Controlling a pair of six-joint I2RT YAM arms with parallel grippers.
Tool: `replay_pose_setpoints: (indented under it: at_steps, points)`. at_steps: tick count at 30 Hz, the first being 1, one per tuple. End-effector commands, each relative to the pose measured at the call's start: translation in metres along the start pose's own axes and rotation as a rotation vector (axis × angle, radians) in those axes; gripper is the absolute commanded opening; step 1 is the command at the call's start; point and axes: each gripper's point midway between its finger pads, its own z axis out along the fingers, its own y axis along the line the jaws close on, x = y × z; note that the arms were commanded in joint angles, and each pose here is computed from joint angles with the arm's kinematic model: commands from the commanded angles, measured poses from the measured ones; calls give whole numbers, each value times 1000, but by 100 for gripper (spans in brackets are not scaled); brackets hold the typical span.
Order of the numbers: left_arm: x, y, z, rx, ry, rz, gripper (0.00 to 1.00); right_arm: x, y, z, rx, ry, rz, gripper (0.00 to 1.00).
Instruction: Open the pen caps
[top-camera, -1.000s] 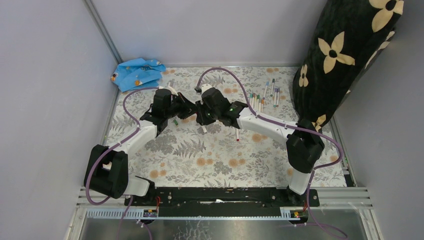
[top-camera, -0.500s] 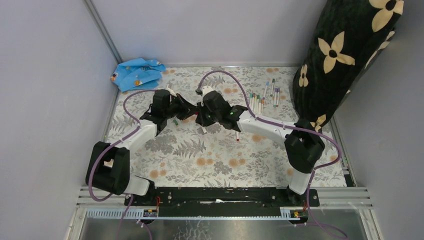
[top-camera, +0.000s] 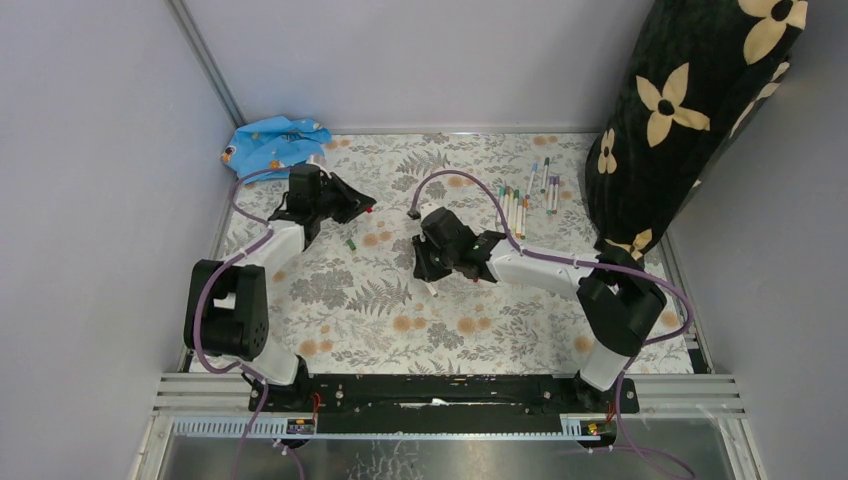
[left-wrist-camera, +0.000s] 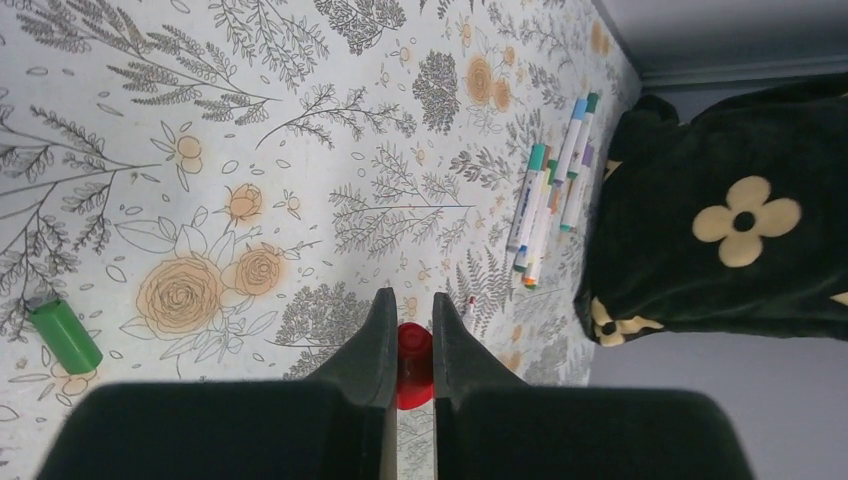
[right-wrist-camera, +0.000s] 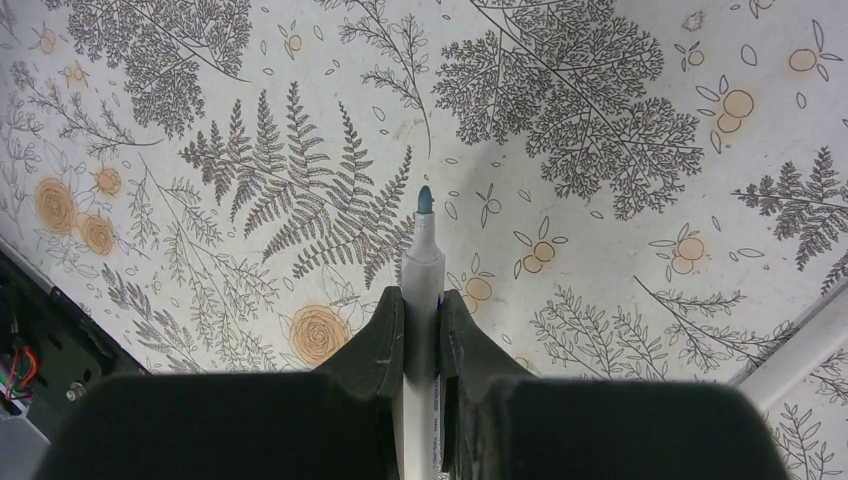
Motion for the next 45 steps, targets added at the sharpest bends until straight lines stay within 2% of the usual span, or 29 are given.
replay_pose_setpoints:
  at_steps: [1, 5, 10, 13, 19, 24, 30, 35, 45]
  points:
    - [-6, 2, 4, -49, 7, 114, 0, -29, -2, -21, 46, -102, -8, 0]
    - [2, 39, 0, -234, 30, 202, 0, -41, -35, -35, 191, -135, 12, 0]
    - [14, 79, 0, -397, 60, 254, 10, -41, -85, -43, 312, -146, 87, 0]
    - [22, 93, 4, -440, 79, 259, 11, -36, -108, -46, 366, -139, 111, 0]
    - [33, 112, 14, -501, 107, 269, 20, -19, -146, -45, 460, -102, 137, 0]
    - [38, 124, 18, -533, 116, 260, 24, -6, -159, -39, 503, -62, 134, 0]
    - [36, 127, 19, -548, 105, 262, 36, 6, -169, -32, 531, -32, 134, 1]
    - [33, 122, 17, -539, 92, 256, 37, 12, -176, -27, 541, -21, 142, 5]
    - [22, 80, 7, -429, 34, 241, 41, 20, -181, -13, 515, 6, 162, 31]
